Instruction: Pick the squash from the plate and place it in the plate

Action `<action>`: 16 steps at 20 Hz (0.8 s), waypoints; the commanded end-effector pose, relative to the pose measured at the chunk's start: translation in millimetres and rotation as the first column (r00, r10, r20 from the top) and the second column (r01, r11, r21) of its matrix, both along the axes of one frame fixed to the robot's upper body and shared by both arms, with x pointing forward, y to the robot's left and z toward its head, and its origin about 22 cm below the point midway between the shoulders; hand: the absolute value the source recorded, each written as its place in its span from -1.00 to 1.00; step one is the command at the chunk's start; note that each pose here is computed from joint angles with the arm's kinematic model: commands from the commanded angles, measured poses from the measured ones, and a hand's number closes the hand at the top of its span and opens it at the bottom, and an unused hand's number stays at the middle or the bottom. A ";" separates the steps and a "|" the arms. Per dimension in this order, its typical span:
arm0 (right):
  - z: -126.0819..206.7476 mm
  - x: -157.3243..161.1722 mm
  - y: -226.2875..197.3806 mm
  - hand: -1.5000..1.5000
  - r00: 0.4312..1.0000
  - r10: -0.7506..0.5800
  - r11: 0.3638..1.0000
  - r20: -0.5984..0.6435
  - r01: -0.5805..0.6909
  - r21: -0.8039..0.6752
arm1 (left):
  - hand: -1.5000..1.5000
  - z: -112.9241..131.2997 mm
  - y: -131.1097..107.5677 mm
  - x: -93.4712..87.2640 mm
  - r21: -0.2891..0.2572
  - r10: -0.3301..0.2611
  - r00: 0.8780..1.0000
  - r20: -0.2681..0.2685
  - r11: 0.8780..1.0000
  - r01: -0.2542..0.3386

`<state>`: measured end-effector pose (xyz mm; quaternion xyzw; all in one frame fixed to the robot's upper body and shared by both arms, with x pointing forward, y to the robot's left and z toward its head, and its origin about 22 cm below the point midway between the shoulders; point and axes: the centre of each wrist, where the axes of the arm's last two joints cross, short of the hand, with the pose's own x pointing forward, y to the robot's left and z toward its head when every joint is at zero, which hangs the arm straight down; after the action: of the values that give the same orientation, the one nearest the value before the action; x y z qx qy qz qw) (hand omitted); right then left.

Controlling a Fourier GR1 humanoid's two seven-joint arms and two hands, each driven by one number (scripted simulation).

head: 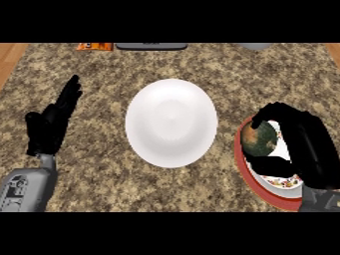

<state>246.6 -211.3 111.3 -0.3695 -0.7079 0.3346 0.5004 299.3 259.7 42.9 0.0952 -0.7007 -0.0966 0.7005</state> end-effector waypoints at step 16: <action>-71.2 87.4 145.2 1.00 0.981 0.044 0.985 -0.191 -0.075 -0.156 | 0.00 -6.9 -26.5 3.2 -0.007 -0.031 0.999 0.011 1.000 0.031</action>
<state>327.4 -77.1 70.1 -0.3266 -0.6691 0.4015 0.5333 303.6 248.1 44.7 0.0897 -0.7042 -0.1061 0.6962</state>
